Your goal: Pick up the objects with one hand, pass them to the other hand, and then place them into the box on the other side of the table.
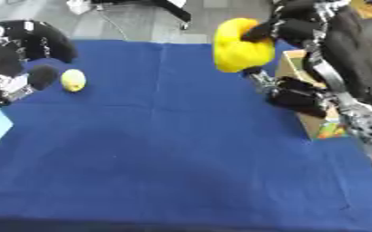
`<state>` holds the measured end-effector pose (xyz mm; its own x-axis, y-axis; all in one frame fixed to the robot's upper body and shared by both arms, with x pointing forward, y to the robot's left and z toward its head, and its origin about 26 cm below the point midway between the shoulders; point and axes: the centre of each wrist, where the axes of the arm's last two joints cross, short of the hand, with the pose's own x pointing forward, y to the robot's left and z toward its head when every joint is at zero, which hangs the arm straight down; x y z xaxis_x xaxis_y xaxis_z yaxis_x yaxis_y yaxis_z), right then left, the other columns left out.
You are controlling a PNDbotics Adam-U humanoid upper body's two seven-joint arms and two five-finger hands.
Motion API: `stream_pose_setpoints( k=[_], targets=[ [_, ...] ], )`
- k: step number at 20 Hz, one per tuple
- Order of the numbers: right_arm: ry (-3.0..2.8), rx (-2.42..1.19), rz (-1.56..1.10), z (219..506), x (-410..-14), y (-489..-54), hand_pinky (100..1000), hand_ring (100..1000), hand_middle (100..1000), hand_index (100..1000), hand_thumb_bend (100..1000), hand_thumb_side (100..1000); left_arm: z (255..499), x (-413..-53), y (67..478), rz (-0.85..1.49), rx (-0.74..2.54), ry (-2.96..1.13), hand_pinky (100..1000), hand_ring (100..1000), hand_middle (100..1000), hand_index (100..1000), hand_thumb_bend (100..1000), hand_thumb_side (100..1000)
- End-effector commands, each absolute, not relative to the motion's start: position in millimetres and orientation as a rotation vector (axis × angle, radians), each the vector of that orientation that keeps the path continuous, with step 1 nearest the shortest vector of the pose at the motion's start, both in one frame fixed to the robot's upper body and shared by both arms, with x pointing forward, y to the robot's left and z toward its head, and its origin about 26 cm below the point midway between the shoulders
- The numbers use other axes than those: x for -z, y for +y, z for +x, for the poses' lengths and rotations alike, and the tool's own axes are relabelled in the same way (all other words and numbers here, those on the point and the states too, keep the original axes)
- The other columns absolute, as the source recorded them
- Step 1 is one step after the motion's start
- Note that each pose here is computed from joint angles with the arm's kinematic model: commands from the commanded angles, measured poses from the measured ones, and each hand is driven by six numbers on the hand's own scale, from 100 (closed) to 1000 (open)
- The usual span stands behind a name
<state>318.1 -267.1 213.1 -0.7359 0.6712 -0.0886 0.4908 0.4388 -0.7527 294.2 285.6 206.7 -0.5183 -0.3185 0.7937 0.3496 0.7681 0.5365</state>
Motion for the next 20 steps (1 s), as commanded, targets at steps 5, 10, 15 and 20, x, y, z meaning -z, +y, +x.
stream_pose_setpoints(
  k=[5, 10, 15, 20],
  targets=[
    [-2.046, -1.033, -1.195, 326, -200, -354, 670, 413, 398, 295, 100, 100, 288, -197, 291, 0.055, 0.691, -1.970, 722, 681, 619, 712, 412, 435],
    [-1.846, -0.938, -1.281, 336, -199, -387, 678, 421, 408, 307, 100, 100, 286, -189, 290, 0.051, 0.646, -1.964, 720, 678, 616, 711, 411, 440],
    [-1.667, -0.919, -1.315, 353, -194, -399, 686, 434, 421, 325, 100, 115, 285, -184, 289, 0.036, 0.625, -1.958, 719, 678, 614, 710, 411, 444],
    [-1.462, -0.958, -1.290, 373, -177, -398, 741, 532, 523, 472, 100, 262, 285, -182, 288, 0.023, 0.625, -1.952, 719, 678, 613, 710, 412, 447]
  ],
)
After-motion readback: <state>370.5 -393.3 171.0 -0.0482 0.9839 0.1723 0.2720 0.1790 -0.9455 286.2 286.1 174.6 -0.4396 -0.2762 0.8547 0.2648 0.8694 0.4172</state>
